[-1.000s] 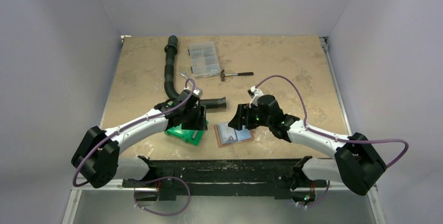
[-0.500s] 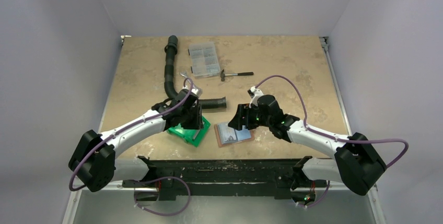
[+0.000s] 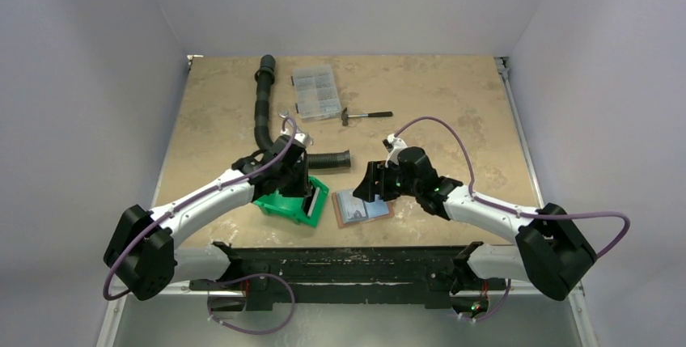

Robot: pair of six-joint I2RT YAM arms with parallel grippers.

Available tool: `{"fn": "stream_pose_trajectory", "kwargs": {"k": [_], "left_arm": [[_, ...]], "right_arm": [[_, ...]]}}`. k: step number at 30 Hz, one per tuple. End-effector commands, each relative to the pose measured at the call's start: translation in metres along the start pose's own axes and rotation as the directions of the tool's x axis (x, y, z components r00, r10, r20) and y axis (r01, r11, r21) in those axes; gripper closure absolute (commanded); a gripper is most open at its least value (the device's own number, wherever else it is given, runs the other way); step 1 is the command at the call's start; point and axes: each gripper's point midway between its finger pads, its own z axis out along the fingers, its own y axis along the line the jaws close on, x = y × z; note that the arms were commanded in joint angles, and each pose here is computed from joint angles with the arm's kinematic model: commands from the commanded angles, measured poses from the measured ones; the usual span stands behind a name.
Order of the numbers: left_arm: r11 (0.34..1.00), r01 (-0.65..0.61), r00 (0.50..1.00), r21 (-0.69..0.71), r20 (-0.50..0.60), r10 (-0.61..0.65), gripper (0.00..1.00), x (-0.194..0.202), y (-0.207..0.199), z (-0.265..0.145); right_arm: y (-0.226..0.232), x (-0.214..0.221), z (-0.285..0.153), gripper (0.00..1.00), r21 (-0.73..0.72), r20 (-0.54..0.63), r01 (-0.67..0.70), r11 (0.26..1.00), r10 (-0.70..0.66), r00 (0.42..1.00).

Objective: Put the credit cards into the card holder
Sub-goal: Pick up the credit card from the storage box, then insert the credit card into the card holder.

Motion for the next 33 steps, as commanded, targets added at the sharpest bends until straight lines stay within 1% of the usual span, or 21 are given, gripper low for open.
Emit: {"fn": "stream_pose_trajectory", "kwargs": {"k": [1,5,7,10,13,16,18,19,21,22,24,26,28,30,33], "left_arm": [[0.999,-0.021,0.997,-0.024,0.079,0.023,0.93,-0.027,-0.004,-0.016],[0.987,-0.053,0.988,-0.152,0.135,0.074,1.0,-0.051,0.012,-0.038],[0.971,-0.061,0.977,-0.232,0.187,0.106,1.0,-0.07,0.02,-0.059],[0.952,-0.059,0.95,-0.3,0.276,0.146,1.0,-0.1,0.023,-0.097],[0.96,-0.054,0.915,-0.276,0.371,0.158,1.0,-0.124,0.012,-0.133],[0.983,-0.061,0.898,-0.173,0.42,0.129,1.0,-0.133,-0.009,-0.151],[0.995,-0.094,0.909,-0.036,0.404,0.1,1.0,-0.128,-0.035,-0.146],[0.992,-0.11,0.922,0.055,0.379,0.081,1.0,-0.122,-0.05,-0.139],[0.958,-0.128,0.946,0.258,0.321,0.04,1.0,-0.105,-0.084,-0.122],[0.933,-0.116,0.959,0.341,0.283,0.016,1.0,-0.095,-0.096,-0.112],[0.893,-0.064,0.975,0.445,0.219,-0.039,1.0,-0.08,-0.111,-0.092],[0.872,-0.033,0.982,0.489,0.178,-0.062,1.0,-0.068,-0.118,-0.077],[0.872,-0.024,0.986,0.49,0.155,-0.06,1.0,-0.056,-0.124,-0.063],[0.871,-0.025,0.991,0.49,0.127,-0.043,1.0,-0.038,-0.137,-0.048],[0.876,-0.035,0.998,0.481,0.055,0.009,1.0,-0.006,-0.152,-0.018]], "right_arm": [[0.006,-0.006,0.0,0.29,-0.027,0.02,0.005,1.0,-0.004,1.0],[0.006,-0.006,0.001,0.29,-0.024,0.017,0.005,1.0,-0.005,1.0],[0.006,-0.007,0.0,0.29,-0.02,0.018,0.007,1.0,-0.006,1.0],[-0.003,-0.01,0.0,0.28,0.034,0.025,0.013,0.999,-0.014,1.0],[-0.021,-0.009,0.0,0.28,0.135,0.008,0.031,0.99,-0.033,0.999],[-0.032,-0.007,-0.002,0.28,0.195,-0.007,0.044,0.98,-0.044,0.999],[-0.036,-0.006,-0.005,0.27,0.218,-0.007,0.042,0.975,-0.042,0.999],[-0.038,-0.006,-0.006,0.27,0.228,-0.005,0.041,0.973,-0.04,0.999],[-0.043,-0.005,-0.007,0.26,0.253,-0.003,0.033,0.967,-0.033,0.999],[-0.045,-0.003,-0.007,0.26,0.262,-0.006,0.032,0.965,-0.031,0.999],[-0.051,0.001,-0.007,0.26,0.281,-0.014,0.026,0.959,-0.023,1.0],[-0.056,0.005,-0.006,0.29,0.3,-0.024,0.016,0.954,-0.009,1.0],[-0.063,0.008,-0.007,0.34,0.324,-0.021,-0.011,0.946,0.019,1.0],[-0.071,0.012,-0.008,0.36,0.343,-0.019,-0.041,0.938,0.051,0.999],[-0.084,0.02,-0.008,0.4,0.372,-0.024,-0.082,0.925,0.098,0.995]]}}
